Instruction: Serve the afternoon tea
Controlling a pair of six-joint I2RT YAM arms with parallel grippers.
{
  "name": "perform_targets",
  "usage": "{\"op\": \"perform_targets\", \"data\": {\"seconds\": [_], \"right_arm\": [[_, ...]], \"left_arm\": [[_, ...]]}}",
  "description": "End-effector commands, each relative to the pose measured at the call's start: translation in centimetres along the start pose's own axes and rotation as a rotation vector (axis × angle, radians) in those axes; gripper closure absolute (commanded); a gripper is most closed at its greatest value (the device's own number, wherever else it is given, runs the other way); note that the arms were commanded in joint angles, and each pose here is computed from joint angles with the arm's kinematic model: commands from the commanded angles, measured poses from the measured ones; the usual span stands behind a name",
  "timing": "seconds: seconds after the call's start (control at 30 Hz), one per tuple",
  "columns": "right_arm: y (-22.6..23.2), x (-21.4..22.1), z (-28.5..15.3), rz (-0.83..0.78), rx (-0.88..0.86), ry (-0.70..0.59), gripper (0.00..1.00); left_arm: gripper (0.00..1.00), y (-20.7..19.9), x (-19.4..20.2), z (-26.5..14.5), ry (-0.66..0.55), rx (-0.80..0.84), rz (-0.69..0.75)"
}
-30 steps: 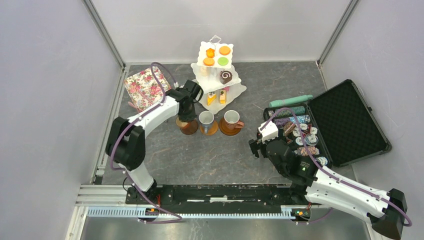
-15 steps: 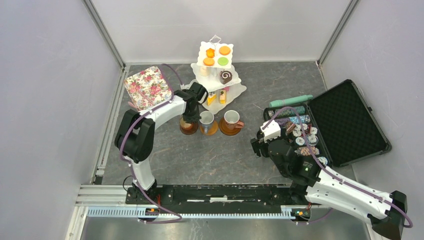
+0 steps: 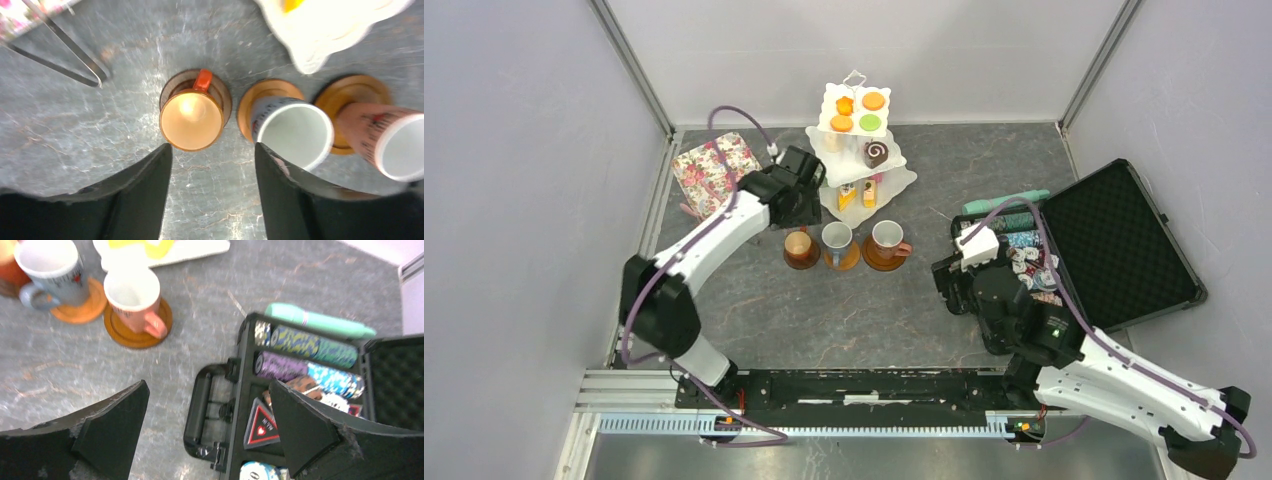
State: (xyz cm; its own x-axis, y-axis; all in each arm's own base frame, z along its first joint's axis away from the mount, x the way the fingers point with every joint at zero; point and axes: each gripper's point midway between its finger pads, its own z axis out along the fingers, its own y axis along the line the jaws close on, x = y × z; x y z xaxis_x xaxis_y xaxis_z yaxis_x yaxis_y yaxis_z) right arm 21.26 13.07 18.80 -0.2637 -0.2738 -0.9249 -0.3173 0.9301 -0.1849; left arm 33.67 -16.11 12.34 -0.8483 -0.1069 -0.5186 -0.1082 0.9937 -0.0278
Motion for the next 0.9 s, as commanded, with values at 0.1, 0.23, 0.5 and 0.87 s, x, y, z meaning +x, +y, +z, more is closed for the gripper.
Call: {"op": "perform_targets", "data": {"seconds": [0.1, 0.23, 0.5, 0.87], "right_arm": [[-4.0, -10.1, -3.6, 0.017, 0.078, -0.160, 0.02], [-5.9, -14.5, -5.8, 0.020, 0.104, -0.227, 0.02], [-9.3, -23.1, -11.3, 0.098, 0.080, -0.441, 0.02], [-12.1, -25.3, -14.0, 0.178, 0.135, -0.547, 0.02]], "left_arm": [[0.14, 0.4, -7.6, -15.0, -0.368, 0.235, 0.027], [0.00, 0.7, -9.8, -23.7, -0.578, 0.402, 0.066], [0.00, 3.1, -10.4, -37.7, -0.916, 0.607, 0.161], [0.00, 8.2, -8.3, -46.3, -1.286, 0.668, 0.108]]}}
